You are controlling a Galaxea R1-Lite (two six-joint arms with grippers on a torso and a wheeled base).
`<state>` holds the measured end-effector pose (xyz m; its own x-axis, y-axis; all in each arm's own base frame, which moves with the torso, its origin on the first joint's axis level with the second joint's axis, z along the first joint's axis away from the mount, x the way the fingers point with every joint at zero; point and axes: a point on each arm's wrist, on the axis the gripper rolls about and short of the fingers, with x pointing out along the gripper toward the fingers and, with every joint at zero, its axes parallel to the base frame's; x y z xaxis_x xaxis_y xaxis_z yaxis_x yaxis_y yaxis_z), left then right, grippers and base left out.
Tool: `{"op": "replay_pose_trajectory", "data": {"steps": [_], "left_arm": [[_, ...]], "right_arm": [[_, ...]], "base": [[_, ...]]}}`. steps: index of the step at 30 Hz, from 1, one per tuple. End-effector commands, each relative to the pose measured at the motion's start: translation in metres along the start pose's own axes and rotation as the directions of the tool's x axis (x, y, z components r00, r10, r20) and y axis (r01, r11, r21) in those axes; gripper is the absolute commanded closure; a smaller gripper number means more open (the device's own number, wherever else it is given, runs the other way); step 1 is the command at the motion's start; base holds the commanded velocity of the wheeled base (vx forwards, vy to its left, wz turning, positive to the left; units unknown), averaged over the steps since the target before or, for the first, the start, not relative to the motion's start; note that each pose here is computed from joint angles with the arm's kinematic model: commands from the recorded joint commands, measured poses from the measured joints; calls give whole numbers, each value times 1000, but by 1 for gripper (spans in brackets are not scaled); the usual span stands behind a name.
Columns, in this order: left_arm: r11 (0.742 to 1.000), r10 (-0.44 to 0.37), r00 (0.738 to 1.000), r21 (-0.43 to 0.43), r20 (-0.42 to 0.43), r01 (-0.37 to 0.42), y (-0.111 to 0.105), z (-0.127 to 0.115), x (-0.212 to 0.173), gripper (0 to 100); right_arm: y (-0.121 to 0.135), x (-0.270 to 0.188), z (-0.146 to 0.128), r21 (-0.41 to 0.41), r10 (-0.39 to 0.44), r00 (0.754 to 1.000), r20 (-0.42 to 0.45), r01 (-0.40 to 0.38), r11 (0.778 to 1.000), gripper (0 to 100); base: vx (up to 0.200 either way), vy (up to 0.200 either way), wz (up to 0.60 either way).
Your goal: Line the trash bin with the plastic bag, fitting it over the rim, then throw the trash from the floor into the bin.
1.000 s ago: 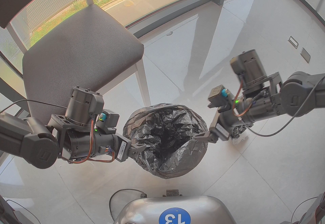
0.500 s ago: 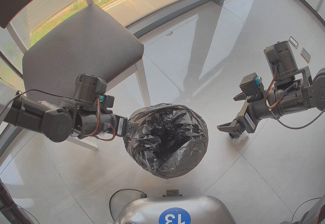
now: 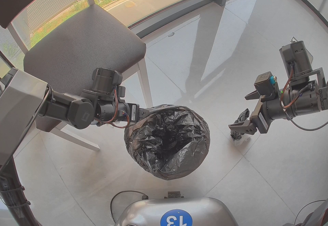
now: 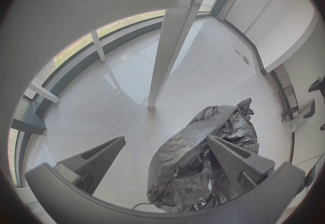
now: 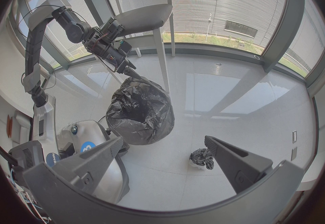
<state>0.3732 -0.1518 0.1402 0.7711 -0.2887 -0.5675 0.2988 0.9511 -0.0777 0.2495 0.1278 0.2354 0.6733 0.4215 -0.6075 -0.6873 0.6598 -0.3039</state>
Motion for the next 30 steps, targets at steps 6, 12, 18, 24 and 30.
{"op": "replay_pose_trajectory", "data": {"steps": [6, 12, 18, 24, 30], "left_arm": [[998, 6, 999, -68, -43, -9, 4, -9, 33, 0], [998, 4, 998, -55, -60, -8, -1, -14, 31, 0], [999, 6, 994, -35, -111, -10, -7, -31, 30, 0], [1000, -3, 994, -16, -111, 1, -20, -33, 23, 0], [1000, -1, 992, -4, -125, 0, -28, -39, 17, 0]], "right_arm": [[-2, -8, -3, 6, -16, 1000, 7, 16, 1000, 0], [-3, -8, -3, 7, -19, 1000, 8, 19, 1000, 0], [-4, -8, -4, 8, -23, 1000, 8, 23, 1000, 0], [-7, -10, -5, 7, -33, 999, 9, 33, 999, 0], [-7, -10, -4, 7, -33, 999, 12, 33, 999, 0]], "base": [[0, 0, 0], [0, 0, 0], [0, 0, 0], [0, 0, 0], [0, 0, 0]]}}
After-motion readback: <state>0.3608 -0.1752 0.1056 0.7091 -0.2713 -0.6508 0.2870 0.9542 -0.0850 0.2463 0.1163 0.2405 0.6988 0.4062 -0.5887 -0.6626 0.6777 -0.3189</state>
